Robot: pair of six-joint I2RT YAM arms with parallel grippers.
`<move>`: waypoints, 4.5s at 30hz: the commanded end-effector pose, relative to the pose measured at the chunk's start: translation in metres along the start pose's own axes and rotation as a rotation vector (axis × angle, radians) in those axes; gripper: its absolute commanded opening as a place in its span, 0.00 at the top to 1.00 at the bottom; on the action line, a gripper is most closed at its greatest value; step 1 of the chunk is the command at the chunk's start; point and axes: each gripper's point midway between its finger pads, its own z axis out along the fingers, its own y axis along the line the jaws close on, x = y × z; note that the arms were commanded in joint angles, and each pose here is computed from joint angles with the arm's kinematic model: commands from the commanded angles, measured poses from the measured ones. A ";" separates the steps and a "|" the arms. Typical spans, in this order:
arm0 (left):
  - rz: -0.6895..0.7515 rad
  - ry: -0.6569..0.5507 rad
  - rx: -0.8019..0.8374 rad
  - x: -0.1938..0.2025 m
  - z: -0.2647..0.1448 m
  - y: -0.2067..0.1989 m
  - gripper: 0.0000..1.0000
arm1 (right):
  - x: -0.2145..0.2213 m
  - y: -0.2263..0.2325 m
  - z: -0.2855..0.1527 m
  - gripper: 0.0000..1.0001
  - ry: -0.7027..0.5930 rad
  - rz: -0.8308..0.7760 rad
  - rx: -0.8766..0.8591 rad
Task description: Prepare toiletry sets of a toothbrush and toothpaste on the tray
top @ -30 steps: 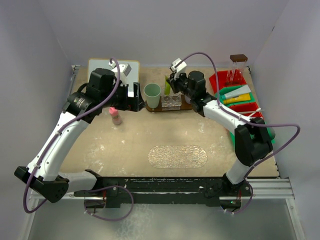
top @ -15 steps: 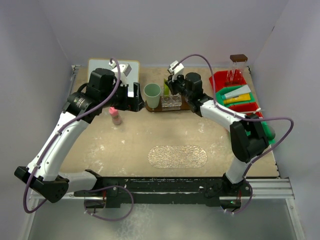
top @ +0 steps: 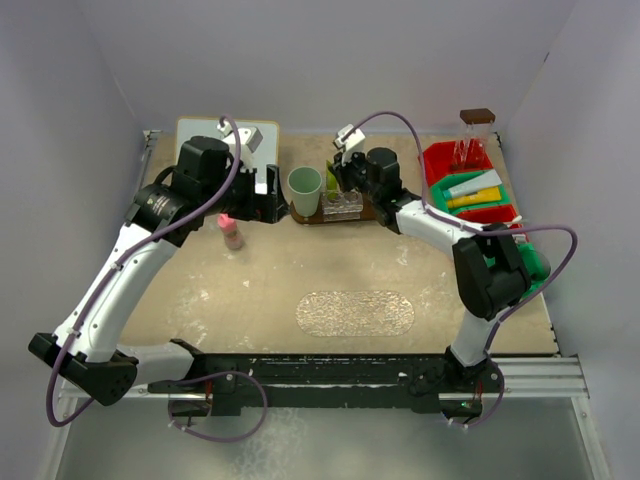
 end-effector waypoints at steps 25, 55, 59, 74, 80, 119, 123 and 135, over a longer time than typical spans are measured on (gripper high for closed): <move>0.026 -0.065 0.002 -0.019 -0.013 -0.002 0.07 | -0.006 -0.003 0.003 0.78 -0.056 0.012 0.042; 0.039 -0.103 0.031 -0.026 0.007 -0.005 0.07 | 0.048 -0.224 -0.216 0.38 0.173 0.692 0.996; 0.057 -0.085 0.016 -0.026 0.013 -0.001 0.07 | 0.062 -0.253 -0.201 0.39 0.116 0.784 1.074; 0.068 -0.053 -0.020 -0.024 0.023 0.008 0.06 | 0.134 -0.287 -0.207 0.49 0.253 0.982 1.211; 0.070 -0.047 -0.015 -0.025 0.024 0.007 0.07 | 0.156 -0.296 -0.196 0.48 0.272 1.019 1.188; -0.090 -0.031 0.322 -0.025 0.012 -0.058 0.07 | 0.007 -0.123 -0.255 0.77 0.046 0.975 0.596; -0.175 0.039 0.510 -0.024 0.020 -0.089 0.07 | -0.034 -0.041 -0.245 0.77 0.058 0.939 0.345; -0.270 0.194 0.608 0.017 0.049 -0.115 0.04 | -0.122 0.069 -0.196 0.77 -0.071 1.115 0.034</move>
